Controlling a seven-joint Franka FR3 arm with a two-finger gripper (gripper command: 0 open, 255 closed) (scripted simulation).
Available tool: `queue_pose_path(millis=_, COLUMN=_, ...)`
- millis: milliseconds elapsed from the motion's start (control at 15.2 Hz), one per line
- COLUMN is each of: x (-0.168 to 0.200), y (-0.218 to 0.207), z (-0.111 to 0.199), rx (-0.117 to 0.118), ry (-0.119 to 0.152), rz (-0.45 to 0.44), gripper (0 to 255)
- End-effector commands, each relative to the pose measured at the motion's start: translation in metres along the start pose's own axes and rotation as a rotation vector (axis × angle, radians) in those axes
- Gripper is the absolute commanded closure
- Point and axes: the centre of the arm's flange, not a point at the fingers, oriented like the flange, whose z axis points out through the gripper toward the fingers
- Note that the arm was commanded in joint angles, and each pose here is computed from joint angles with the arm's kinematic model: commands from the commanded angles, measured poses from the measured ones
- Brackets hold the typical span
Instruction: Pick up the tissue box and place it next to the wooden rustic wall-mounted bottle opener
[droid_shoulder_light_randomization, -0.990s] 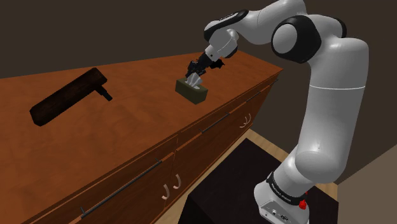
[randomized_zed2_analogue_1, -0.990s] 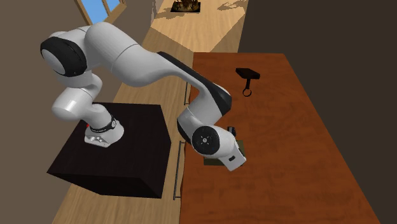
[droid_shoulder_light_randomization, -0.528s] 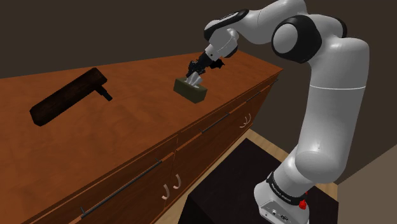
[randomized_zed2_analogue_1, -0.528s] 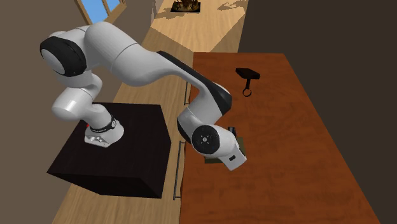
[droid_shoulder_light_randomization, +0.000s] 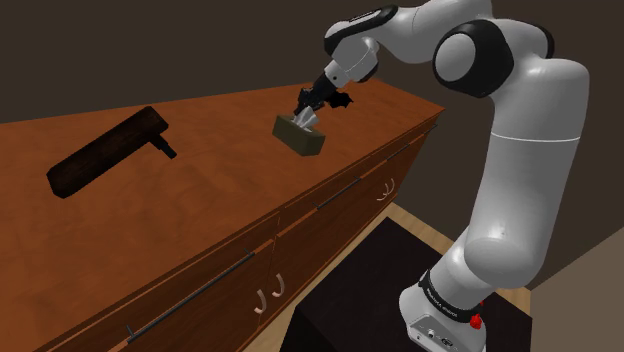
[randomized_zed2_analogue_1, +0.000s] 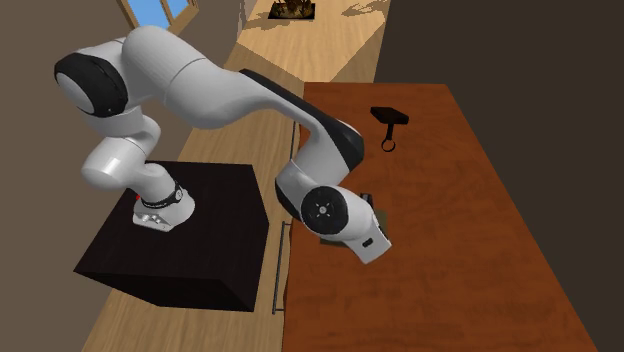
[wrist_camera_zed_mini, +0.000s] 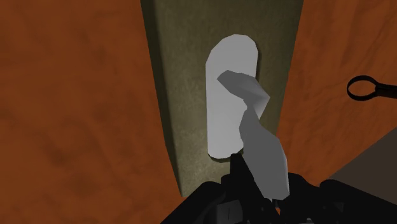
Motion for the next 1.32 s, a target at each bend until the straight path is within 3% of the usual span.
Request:
queue_pose_path(millis=0, x=0.002, y=-0.005, z=-0.009, rx=0.000, ry=0.000, rz=0.000, gripper=255)
queue_pose_path(millis=1254, x=0.030, y=-0.053, z=-0.093, rx=0.000, ry=0.000, rz=0.000, gripper=255)
